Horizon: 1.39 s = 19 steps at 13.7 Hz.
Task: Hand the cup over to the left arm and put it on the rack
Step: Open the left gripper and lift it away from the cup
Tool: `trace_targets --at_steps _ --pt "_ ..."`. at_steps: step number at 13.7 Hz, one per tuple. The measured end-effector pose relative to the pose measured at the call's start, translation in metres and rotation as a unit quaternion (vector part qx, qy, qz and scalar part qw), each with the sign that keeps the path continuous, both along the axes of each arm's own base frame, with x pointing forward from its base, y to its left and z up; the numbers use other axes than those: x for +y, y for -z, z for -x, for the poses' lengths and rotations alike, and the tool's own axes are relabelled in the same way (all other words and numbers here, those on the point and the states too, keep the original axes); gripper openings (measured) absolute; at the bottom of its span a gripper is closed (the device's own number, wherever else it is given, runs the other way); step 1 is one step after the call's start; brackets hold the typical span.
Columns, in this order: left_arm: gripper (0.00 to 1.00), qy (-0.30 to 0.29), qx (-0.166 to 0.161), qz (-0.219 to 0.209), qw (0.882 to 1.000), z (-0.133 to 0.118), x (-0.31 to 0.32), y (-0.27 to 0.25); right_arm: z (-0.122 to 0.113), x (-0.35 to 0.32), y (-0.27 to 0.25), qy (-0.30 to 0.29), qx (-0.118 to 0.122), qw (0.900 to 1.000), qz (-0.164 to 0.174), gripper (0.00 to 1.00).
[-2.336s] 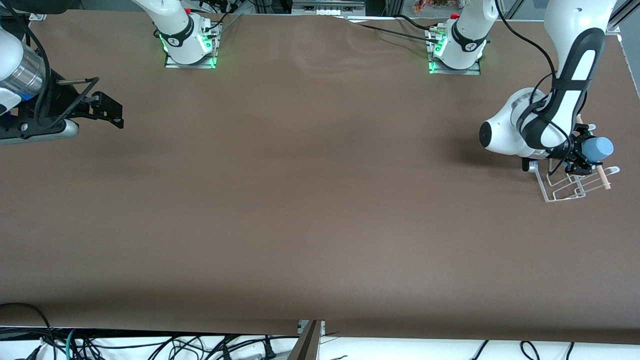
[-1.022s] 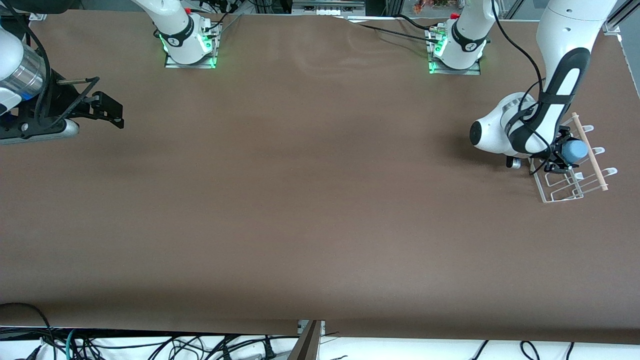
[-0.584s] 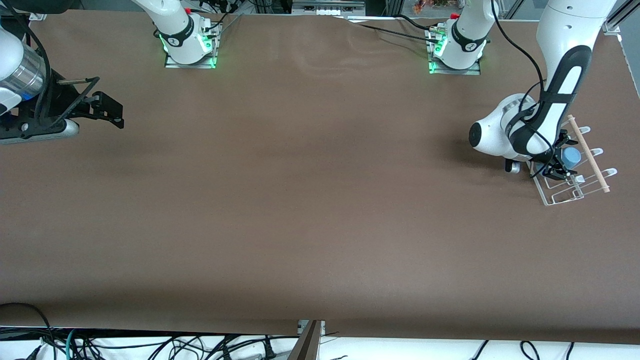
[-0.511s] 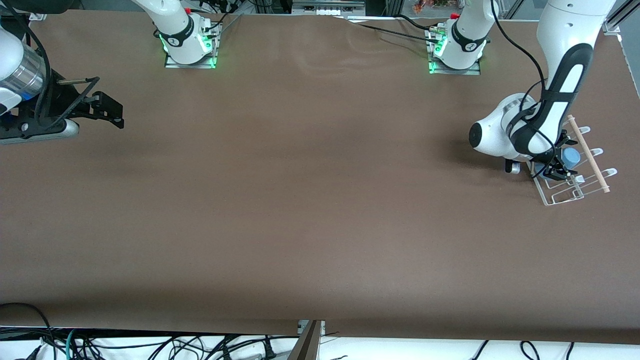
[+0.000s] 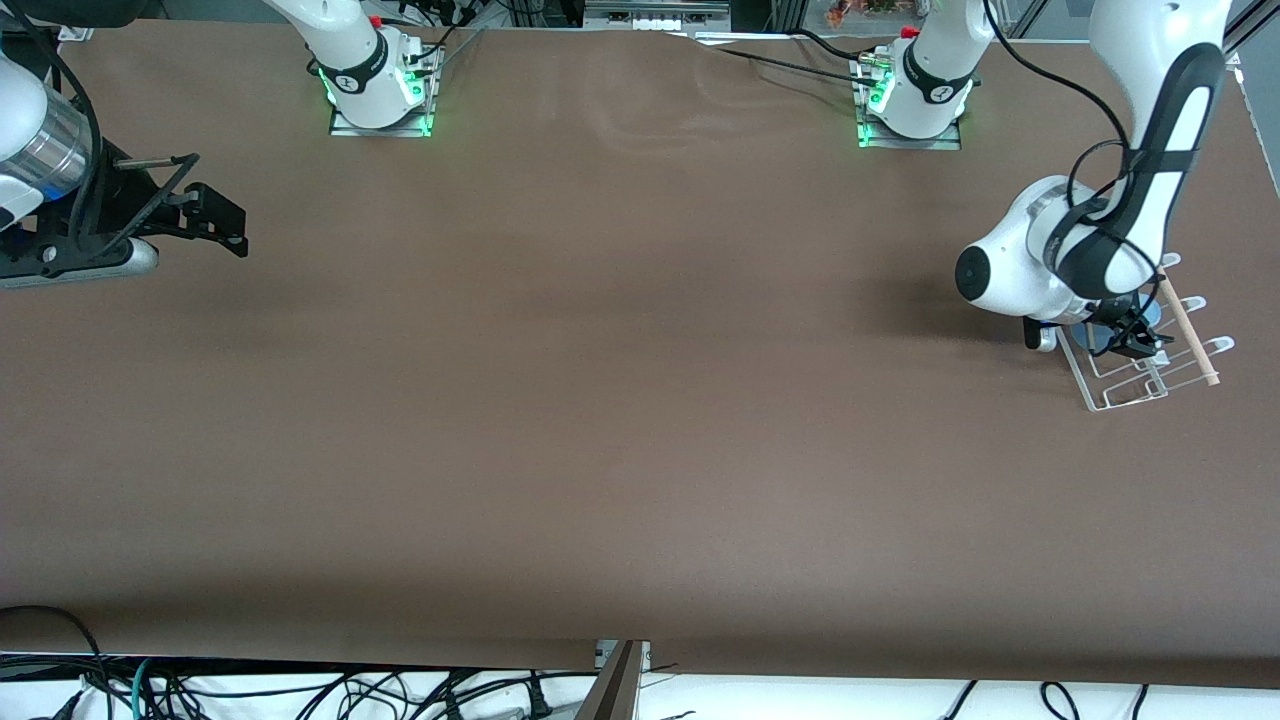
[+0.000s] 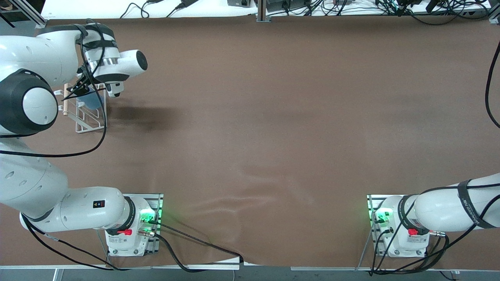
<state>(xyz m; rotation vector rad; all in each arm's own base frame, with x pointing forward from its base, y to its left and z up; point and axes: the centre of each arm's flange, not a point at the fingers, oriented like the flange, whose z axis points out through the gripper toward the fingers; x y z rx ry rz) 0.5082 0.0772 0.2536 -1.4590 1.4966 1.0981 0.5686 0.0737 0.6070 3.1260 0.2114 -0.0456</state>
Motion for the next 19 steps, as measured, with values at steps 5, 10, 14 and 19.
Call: trace_targets --at_steps 5,10,14,19 --pt "1.0 -0.113 -0.069 0.082 0.988 -0.041 -0.001 -0.087 0.0 0.0 0.0 0.0 0.0 1.0 0.0 1.0" --pt "1.0 -0.187 -0.154 0.186 0.952 -0.077 -0.012 -0.16 0.0 0.0 0.0 0.0 0.0 1.0 0.0 1.0" --pt "1.0 -0.235 -0.211 0.29 0.903 -0.096 -0.027 -0.216 0.0 0.0 0.0 0.0 0.0 1.0 0.0 1.0" --pt "1.0 -0.38 -0.34 0.378 0.772 -0.099 -0.045 -0.282 -0.001 0.0 0.0 0.0 -0.004 1.0 0.0 1.0"
